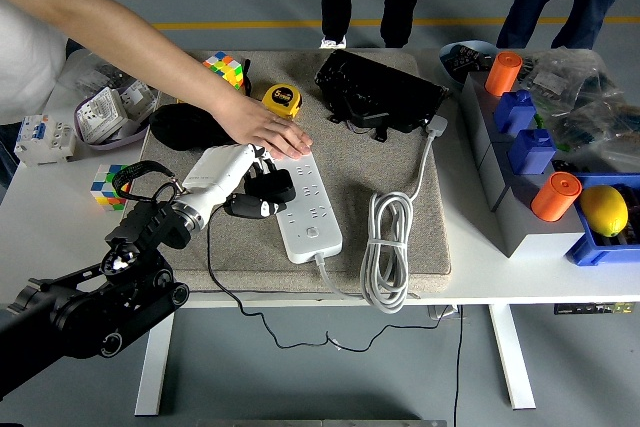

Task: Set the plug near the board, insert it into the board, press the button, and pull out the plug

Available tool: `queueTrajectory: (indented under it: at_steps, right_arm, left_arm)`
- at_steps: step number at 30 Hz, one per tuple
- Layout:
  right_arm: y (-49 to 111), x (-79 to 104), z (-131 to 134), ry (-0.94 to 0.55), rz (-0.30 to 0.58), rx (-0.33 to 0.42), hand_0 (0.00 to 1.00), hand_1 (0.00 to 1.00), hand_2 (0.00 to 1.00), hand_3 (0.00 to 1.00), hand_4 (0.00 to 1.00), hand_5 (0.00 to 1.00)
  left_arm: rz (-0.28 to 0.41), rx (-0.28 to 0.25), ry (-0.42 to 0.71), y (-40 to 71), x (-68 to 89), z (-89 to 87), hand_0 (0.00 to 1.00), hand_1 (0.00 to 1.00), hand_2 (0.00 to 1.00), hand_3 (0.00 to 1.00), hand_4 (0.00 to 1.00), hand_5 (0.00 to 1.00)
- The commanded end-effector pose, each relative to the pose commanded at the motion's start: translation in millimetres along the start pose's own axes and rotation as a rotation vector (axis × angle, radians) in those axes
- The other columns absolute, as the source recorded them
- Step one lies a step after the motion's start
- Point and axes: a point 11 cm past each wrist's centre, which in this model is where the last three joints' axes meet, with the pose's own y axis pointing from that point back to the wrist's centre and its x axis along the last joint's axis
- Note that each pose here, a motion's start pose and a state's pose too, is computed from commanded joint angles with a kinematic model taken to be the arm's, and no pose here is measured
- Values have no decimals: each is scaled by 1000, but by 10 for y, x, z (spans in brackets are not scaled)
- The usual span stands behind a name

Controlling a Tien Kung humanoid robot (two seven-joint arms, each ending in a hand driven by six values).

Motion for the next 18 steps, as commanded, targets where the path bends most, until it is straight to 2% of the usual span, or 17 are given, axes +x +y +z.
queueTrajectory:
  at_steps: [11,16,18]
  right_arm:
    - [0,-7,1,-1,-1,0,604,638,642,550,952,423]
    - [0,-13,10,1,-3,-2,607,638,641,550,951,423]
    - [0,-17,9,1,-4,-2,607,638,641,550,951,423]
  left_arm:
    - [51,-53,43,15,72,43,218,359,381,494,806,120]
    - [81,-60,57,21,175,39,220,362,383,497,811,116]
    - [96,-48,55,17,241,-21,220,362,383,497,811,116]
